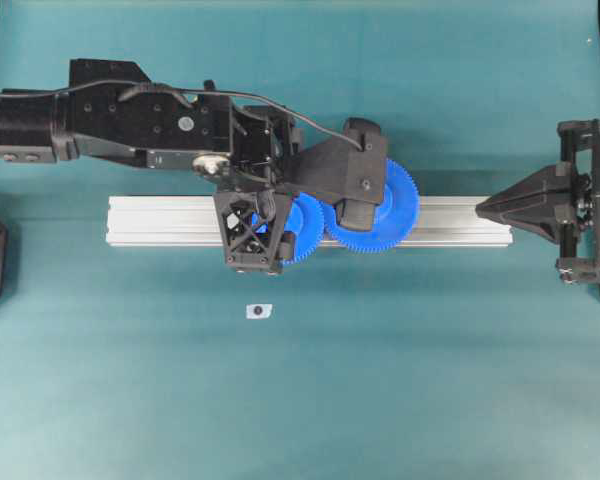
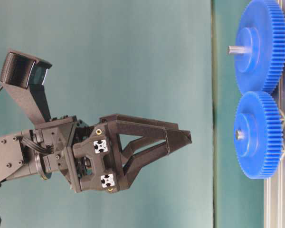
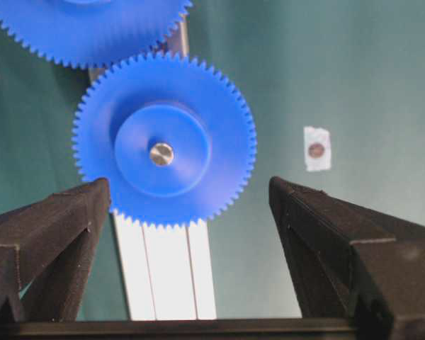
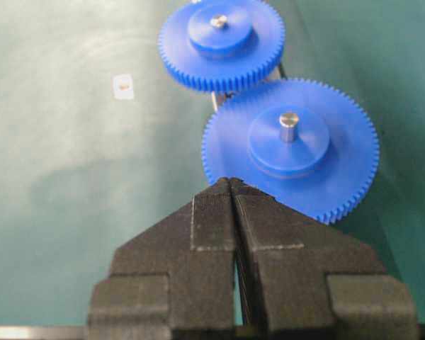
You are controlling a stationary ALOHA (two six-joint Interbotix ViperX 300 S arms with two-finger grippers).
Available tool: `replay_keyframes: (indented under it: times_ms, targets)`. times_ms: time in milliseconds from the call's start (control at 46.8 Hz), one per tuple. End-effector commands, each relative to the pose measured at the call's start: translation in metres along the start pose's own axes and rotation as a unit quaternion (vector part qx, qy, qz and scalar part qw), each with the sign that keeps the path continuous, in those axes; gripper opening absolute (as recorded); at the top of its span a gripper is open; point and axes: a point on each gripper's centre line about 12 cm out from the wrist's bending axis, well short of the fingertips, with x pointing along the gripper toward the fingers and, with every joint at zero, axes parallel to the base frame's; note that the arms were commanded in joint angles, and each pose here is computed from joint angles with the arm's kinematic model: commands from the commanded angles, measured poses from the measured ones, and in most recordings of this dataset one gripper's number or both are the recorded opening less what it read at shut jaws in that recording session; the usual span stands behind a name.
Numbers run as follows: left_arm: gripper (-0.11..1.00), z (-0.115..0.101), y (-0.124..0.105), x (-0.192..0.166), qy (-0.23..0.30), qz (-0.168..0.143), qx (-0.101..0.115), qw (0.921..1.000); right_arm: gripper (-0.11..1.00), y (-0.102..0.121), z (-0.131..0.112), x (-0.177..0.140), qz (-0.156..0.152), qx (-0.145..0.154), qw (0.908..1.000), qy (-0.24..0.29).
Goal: Find the location of the shaft and insert the small gear.
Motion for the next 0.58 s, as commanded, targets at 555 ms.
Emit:
replay_keyframes:
  times_ms: [555]
  targets:
    - [0.88, 0.0066, -0.0001, -0.0261, -0.034, 0.004, -0.007, 0.9994, 0.0, 0.0006, 0.0078, -0.0038, 0.001, 0.005, 0.9998, -0.018]
